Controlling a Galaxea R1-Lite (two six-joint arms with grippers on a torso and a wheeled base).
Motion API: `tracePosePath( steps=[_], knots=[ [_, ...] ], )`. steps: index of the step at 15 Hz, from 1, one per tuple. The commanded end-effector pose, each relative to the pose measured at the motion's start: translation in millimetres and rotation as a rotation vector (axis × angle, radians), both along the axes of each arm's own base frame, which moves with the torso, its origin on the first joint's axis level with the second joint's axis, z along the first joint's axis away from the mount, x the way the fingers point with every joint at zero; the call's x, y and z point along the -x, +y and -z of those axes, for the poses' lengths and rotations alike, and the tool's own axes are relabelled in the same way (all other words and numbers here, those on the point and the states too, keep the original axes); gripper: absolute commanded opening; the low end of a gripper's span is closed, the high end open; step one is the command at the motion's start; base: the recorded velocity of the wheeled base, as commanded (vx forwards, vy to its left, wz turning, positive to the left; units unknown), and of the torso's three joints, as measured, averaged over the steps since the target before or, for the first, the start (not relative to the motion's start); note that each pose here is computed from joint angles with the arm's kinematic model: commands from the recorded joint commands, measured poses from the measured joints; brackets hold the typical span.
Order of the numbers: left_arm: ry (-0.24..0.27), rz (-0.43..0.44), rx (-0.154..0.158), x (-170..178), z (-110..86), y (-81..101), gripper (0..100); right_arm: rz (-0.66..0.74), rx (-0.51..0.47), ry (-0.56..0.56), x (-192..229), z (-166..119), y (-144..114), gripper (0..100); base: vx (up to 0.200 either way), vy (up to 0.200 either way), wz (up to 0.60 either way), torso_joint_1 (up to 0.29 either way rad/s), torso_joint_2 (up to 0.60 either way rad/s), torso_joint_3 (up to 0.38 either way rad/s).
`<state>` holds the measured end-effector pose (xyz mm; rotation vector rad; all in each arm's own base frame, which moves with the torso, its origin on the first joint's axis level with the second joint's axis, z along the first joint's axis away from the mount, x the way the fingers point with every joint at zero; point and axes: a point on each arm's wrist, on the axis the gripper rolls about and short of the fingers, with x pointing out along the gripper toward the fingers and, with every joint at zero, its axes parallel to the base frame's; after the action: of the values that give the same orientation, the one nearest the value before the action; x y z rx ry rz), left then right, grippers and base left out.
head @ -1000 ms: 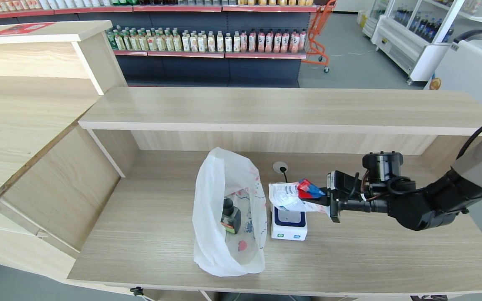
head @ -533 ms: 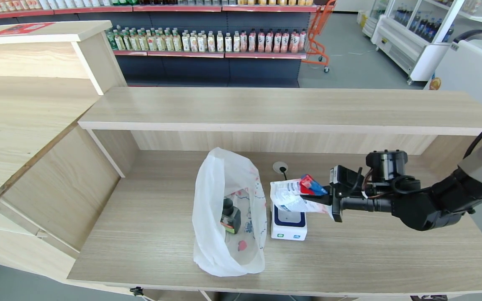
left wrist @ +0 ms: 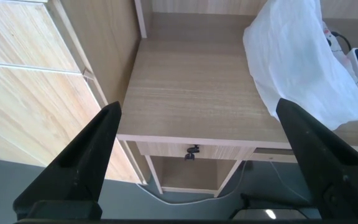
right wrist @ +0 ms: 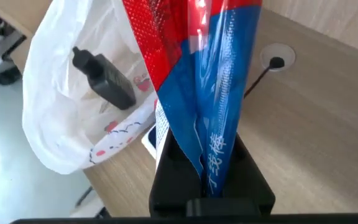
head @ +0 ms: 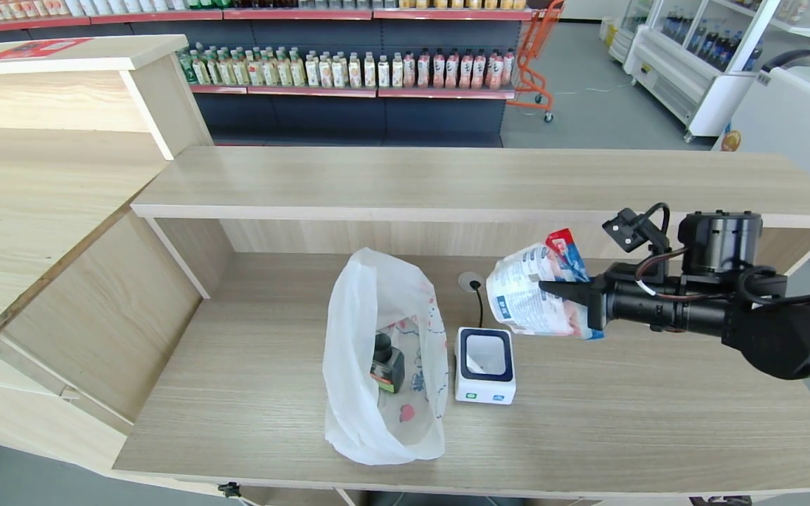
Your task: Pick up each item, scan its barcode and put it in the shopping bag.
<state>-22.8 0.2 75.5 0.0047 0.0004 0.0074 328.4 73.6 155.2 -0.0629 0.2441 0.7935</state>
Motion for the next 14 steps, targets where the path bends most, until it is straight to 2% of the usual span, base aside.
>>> tracePosePath(
  steps=[1, 7, 8, 9, 14],
  knots=[
    [0.000, 0.000, 0.000, 0, 0.0, 0.0, 100, 0.007, -0.035, -0.014, 13, -21, 19, 0, 0.000, 0.000, 0.00, 0.000, 0.00, 0.000],
    [0.001, 0.000, 0.000, 0, 0.0, 0.0, 100, -0.157, -0.023, 0.082, -18, 21, 85, 0, 0.000, 0.000, 0.00, 0.000, 0.00, 0.000],
    [0.001, 0.000, 0.000, 0, 0.0, 0.0, 100, -0.264, -0.056, 0.095, -24, 24, 89, 0, 0.000, 0.000, 0.00, 0.000, 0.00, 0.000],
    [0.001, 0.000, 0.000, 0, 0.0, 0.0, 100, -0.311, -0.074, 0.108, -31, 28, 85, 0, 0.000, 0.000, 0.00, 0.000, 0.00, 0.000],
    [0.001, 0.000, 0.000, 0, 0.0, 0.0, 100, -0.269, -0.060, 0.156, -47, 53, 82, 0, 0.000, 0.000, 0.00, 0.000, 0.00, 0.000]
  ],
)
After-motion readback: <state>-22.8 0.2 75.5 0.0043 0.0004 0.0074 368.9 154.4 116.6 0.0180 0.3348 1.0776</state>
